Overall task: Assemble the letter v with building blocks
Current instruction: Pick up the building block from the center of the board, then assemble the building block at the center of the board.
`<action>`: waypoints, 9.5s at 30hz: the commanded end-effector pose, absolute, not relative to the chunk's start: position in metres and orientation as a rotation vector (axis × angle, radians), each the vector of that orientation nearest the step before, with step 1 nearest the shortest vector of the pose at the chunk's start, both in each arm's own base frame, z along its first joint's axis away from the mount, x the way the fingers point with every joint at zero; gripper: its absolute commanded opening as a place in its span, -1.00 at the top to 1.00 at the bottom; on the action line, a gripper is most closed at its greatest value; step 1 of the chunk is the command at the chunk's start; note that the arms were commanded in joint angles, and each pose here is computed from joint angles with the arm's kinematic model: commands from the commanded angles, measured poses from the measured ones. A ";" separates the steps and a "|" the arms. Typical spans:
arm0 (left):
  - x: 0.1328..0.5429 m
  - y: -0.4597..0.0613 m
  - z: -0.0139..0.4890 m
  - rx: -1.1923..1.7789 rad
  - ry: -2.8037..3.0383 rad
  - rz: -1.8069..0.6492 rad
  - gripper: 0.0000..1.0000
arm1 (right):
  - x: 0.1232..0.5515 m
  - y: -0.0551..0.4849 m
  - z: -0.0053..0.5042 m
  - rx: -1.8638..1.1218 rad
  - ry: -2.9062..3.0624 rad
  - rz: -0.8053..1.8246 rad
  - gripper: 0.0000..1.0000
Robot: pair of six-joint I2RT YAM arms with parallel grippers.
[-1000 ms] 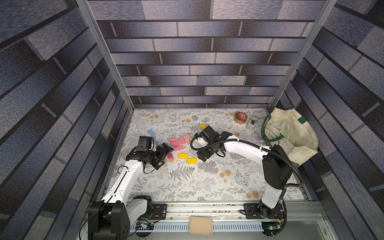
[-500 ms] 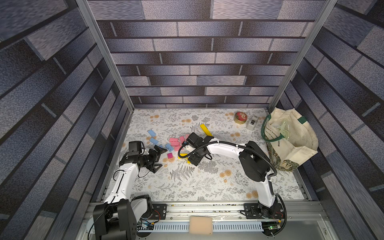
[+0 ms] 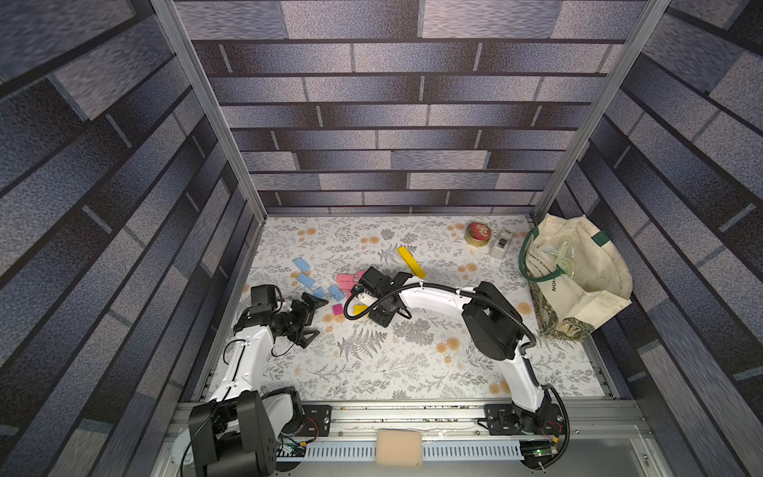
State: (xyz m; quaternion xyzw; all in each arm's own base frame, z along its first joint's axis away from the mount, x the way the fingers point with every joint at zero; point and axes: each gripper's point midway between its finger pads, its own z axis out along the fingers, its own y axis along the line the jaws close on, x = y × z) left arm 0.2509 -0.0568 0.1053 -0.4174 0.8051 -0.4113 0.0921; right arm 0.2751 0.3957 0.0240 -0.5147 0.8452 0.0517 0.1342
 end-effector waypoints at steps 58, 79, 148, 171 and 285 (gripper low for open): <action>0.343 -0.159 0.157 -0.407 2.606 -0.980 -0.99 | 0.509 0.182 0.033 0.823 2.734 0.075 0.61; 0.338 -0.170 0.156 -0.362 2.636 -0.993 -0.99 | 0.488 0.185 0.026 1.003 2.716 0.097 0.00; 0.331 -0.179 0.162 -0.308 2.642 -1.013 -0.99 | 0.471 0.186 0.035 1.219 2.672 0.044 0.44; 0.328 -0.182 0.166 -0.283 2.639 -1.017 -0.99 | 0.472 0.179 0.023 1.397 2.588 -0.064 0.43; 0.323 -0.187 0.170 -0.225 2.646 -0.987 -0.99 | 0.467 0.210 -0.004 1.442 2.625 -0.040 0.26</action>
